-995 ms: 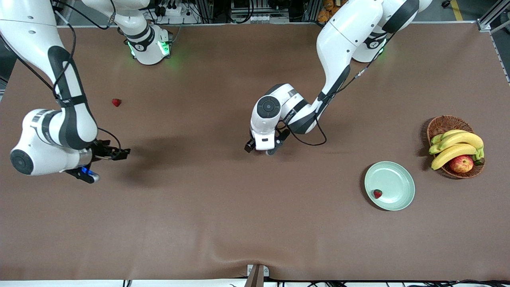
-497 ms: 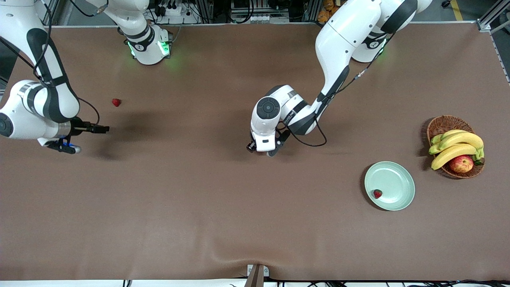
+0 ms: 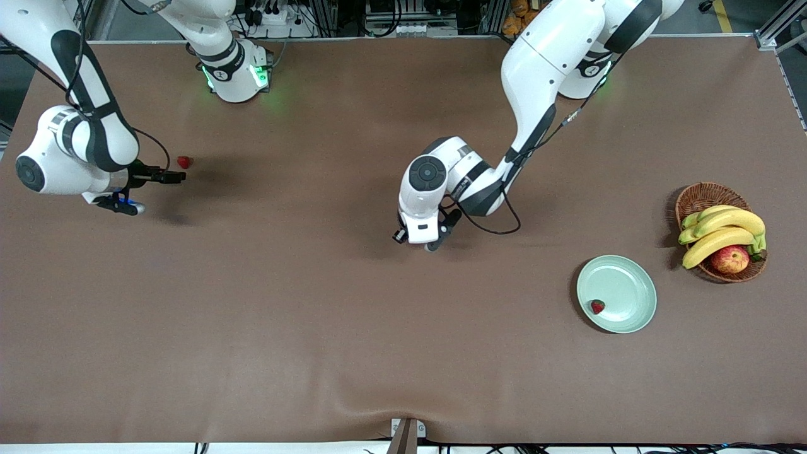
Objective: Collect all strawberries into plate
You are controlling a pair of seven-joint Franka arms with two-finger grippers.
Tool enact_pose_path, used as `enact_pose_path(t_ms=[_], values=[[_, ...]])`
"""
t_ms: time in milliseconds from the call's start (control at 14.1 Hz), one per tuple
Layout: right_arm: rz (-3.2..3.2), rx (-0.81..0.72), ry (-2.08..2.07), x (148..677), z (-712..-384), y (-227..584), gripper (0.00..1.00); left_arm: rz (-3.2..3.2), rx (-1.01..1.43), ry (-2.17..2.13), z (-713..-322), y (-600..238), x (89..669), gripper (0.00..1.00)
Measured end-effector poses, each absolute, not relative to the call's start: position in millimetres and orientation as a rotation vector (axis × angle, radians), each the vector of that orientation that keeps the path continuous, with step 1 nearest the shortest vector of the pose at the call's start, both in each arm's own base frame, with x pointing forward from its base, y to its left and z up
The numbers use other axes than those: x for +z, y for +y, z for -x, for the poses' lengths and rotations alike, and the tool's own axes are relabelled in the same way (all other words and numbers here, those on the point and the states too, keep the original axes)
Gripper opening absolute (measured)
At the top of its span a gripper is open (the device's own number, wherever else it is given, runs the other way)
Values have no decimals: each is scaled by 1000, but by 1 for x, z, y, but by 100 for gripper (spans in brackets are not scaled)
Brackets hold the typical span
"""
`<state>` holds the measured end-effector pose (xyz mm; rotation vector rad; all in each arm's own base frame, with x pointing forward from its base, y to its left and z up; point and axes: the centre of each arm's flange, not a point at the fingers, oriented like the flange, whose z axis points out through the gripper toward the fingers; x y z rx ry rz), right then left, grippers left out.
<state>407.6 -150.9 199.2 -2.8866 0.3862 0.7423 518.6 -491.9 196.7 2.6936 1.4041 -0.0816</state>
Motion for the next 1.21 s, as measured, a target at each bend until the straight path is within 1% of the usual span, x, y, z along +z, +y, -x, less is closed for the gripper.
enact_pose_path(t_ms=[142,355,426,497,569,640,711,995,1208], values=[[2905,712,377,187,-394,-148,86,-2624,-14,1499,-564,-448,219,32],[2901,700,365,177,-378,-156,84,-2505,61,1662,-641,-335,263,32],[2894,707,370,175,-373,-159,76,-2478,82,1697,-662,-292,273,32],[2889,713,372,174,-370,-160,76,-2468,99,1718,-678,-251,278,32],[2886,719,370,172,-368,-160,71,-2467,110,1730,-691,-212,278,32],[2884,725,369,171,-366,-159,59,-2467,115,1744,-699,-176,275,32],[2883,727,368,170,-365,-158,51,-2464,114,1761,-704,-147,272,32],[2897,707,364,165,-359,-156,48,-2468,117,1837,-709,-53,255,32],[2894,713,363,162,-356,-155,46,-2491,119,1835,-708,-6,249,32]])
